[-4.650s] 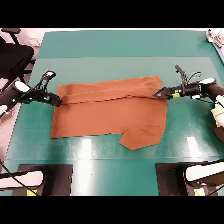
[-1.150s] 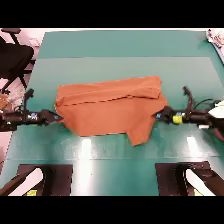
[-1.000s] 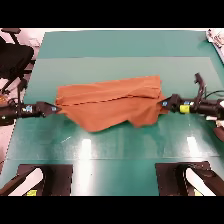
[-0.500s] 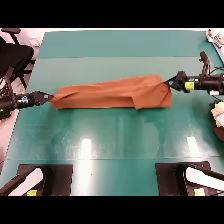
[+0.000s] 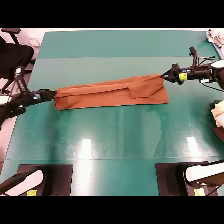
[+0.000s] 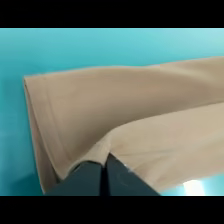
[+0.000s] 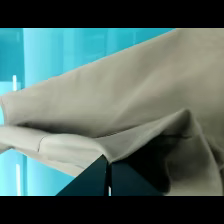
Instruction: Fold the shirts.
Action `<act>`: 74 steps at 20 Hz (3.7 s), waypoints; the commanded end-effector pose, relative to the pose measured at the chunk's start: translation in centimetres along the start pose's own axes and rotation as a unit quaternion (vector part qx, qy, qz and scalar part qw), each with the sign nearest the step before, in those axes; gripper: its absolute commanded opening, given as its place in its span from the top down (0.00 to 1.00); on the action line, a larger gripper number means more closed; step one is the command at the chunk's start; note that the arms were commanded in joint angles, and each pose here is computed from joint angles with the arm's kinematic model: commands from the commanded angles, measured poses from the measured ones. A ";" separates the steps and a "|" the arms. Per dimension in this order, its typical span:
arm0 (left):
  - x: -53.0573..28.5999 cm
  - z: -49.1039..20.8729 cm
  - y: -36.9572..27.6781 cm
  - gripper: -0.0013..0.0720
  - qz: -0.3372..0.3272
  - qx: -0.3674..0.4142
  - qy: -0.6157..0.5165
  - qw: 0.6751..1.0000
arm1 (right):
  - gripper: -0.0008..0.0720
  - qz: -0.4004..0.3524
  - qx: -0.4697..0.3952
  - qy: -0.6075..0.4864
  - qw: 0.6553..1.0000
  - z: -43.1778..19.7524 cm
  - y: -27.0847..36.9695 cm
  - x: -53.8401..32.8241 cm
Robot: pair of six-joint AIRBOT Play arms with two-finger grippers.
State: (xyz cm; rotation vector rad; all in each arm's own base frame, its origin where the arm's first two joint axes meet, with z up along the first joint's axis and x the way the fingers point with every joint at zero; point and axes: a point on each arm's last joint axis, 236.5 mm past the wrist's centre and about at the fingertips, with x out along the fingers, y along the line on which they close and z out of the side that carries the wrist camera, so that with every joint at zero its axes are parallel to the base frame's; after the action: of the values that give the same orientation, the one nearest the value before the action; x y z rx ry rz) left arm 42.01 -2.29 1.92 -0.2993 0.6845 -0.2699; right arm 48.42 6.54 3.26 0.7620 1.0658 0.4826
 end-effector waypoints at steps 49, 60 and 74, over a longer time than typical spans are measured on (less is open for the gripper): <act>13.1 -11.4 -16.0 0.96 -0.055 0.041 0.203 0.977 | 0.00 0.000 -0.088 0.082 0.993 -2.1 -7.7 3.2; 13.1 -9.3 -17.0 0.96 -0.063 0.060 0.190 0.978 | 0.02 0.045 -0.110 0.152 0.981 -2.0 -3.8 9.8; 13.5 -11.4 -18.9 0.96 -0.077 0.113 0.203 0.969 | 0.96 0.061 -0.158 0.125 0.978 -0.9 4.3 3.6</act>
State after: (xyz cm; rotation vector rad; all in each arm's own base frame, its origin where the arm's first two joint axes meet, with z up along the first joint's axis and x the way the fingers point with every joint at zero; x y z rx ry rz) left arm 42.68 -24.97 -7.15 -0.1070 1.0225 -0.5263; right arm 49.46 11.92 0.51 0.5189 1.1937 0.8445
